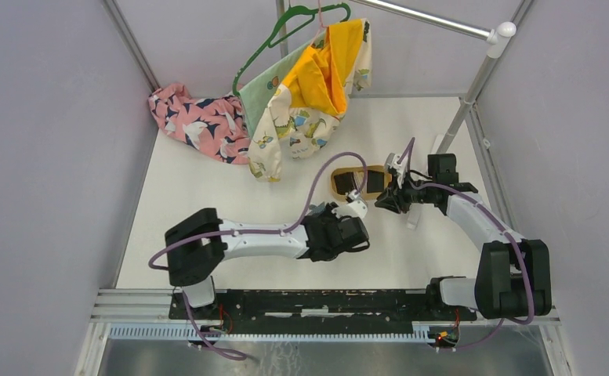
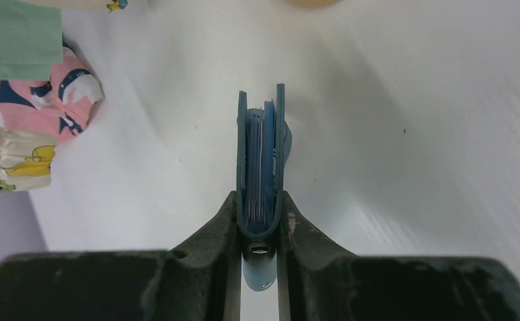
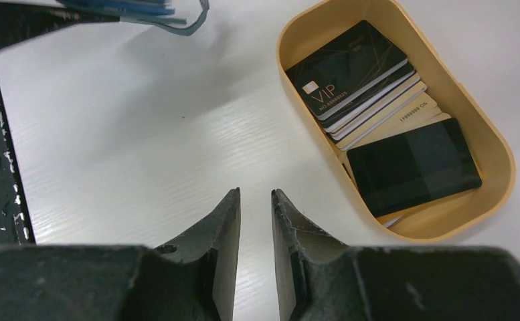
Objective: Put the credit cards into the card holder
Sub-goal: Close the card holder at the center of the board.
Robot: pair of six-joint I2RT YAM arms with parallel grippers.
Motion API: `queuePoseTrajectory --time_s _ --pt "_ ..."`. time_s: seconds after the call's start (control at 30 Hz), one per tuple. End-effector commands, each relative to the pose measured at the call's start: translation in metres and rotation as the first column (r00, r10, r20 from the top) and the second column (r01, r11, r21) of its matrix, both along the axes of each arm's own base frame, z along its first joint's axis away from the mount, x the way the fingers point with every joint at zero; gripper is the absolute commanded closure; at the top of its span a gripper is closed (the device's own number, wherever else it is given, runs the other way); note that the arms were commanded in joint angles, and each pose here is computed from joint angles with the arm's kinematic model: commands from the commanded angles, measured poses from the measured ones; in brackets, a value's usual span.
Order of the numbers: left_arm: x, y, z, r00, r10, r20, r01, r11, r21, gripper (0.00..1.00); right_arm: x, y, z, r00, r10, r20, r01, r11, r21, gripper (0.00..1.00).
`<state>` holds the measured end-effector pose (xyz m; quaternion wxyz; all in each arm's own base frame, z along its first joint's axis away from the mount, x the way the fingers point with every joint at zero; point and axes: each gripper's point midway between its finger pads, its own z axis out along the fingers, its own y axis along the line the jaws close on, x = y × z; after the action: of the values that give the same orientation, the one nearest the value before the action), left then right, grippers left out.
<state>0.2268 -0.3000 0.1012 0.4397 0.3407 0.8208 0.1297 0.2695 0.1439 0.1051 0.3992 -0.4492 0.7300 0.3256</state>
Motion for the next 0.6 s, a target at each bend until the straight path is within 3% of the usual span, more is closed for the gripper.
queuePoseTrajectory --time_s 0.0,0.1,0.2,0.4,0.57 --pt "0.002 0.003 0.001 0.996 -0.043 0.072 0.023 0.967 0.253 0.95 0.008 -0.003 0.008 0.999 -0.029 0.03 0.029 0.999 0.016 0.71" --pt "-0.009 -0.009 -0.027 0.997 -0.067 0.035 0.052 0.946 0.321 0.8 0.009 -0.005 0.009 0.999 -0.038 0.034 0.037 0.999 0.019 0.7" --pt "-0.027 -0.027 -0.049 0.991 -0.114 -0.064 0.127 0.951 0.28 0.6 0.009 -0.006 0.008 0.999 -0.042 0.027 0.042 0.999 0.021 0.7" --pt "-0.062 -0.051 -0.068 0.947 -0.186 -0.261 0.212 0.974 0.076 0.28 0.009 -0.006 0.009 0.999 -0.038 0.03 0.037 0.999 0.026 0.7" --pt "-0.077 -0.073 -0.032 0.919 -0.263 -0.293 0.219 0.96 -0.175 0.16 0.005 -0.004 0.013 0.996 0.006 0.09 -0.009 1.0 0.028 0.7"
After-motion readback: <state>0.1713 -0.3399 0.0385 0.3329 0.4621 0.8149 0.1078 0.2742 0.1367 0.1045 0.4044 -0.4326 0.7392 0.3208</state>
